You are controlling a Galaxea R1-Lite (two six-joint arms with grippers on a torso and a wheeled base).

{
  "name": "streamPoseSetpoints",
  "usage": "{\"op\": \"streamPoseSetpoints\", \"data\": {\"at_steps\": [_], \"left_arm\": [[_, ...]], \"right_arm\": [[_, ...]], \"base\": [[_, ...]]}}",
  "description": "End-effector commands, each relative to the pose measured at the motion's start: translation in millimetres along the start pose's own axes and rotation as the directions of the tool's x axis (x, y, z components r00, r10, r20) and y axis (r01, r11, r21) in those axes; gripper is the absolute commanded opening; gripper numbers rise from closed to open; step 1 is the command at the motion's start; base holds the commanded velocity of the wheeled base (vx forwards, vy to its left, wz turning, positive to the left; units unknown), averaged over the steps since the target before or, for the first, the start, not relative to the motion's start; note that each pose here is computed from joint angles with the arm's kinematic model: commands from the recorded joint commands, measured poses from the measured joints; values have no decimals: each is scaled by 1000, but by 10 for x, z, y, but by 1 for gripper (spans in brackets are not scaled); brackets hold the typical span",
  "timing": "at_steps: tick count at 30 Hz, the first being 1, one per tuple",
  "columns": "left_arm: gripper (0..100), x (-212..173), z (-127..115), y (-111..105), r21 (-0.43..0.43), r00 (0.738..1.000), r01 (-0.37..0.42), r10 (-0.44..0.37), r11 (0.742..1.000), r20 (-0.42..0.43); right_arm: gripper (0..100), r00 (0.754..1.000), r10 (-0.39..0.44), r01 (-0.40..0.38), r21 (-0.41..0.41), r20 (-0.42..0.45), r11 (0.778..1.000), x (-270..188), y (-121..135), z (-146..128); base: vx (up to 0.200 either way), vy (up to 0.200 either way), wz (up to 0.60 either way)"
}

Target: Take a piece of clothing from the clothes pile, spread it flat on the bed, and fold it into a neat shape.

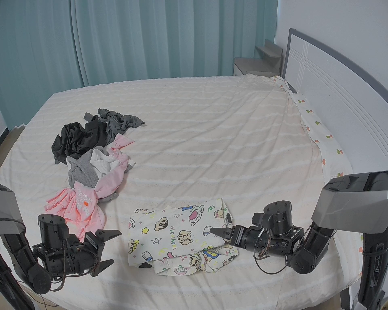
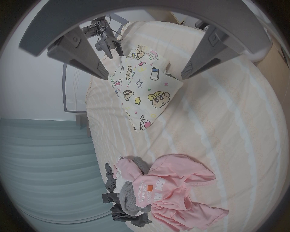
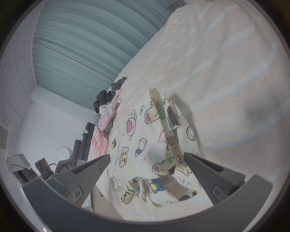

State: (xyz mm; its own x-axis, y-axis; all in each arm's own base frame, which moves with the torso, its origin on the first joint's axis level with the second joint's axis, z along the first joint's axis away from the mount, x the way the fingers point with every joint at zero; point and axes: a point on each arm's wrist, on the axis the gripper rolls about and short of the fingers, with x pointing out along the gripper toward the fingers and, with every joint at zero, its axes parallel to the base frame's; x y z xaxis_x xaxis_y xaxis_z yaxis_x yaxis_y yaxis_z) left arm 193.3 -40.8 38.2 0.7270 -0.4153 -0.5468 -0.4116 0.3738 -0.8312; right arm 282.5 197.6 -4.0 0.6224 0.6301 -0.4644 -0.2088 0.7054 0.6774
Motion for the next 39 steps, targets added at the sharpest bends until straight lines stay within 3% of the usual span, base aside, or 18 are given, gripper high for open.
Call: {"op": "streamPoseSetpoints", "data": {"at_steps": [1,11,12,28,39], "left_arm": [[100,-15,-17,34,-5,1000,-16,16,1000,-6],[100,-15,-17,34,-5,1000,-16,16,1000,-6],[100,-15,-17,34,-5,1000,-16,16,1000,-6],[100,-15,-16,33,-5,1000,-15,15,1000,-4],[100,-13,-16,35,-4,1000,-17,17,1000,-3]], "right_arm": [[100,1000,7,-7,-10,-18,1000,7,38,-61],[100,999,14,-15,-22,-37,1000,206,46,-141],[0,999,16,-16,-21,-34,1000,209,47,-132],[0,1000,16,-16,-26,11,1000,-36,174,-37],[0,1000,7,-8,-61,-9,998,-294,216,-92]], "base": [[0,0,0],[0,0,0],[0,0,0],[0,0,0],[0,0,0]]}}
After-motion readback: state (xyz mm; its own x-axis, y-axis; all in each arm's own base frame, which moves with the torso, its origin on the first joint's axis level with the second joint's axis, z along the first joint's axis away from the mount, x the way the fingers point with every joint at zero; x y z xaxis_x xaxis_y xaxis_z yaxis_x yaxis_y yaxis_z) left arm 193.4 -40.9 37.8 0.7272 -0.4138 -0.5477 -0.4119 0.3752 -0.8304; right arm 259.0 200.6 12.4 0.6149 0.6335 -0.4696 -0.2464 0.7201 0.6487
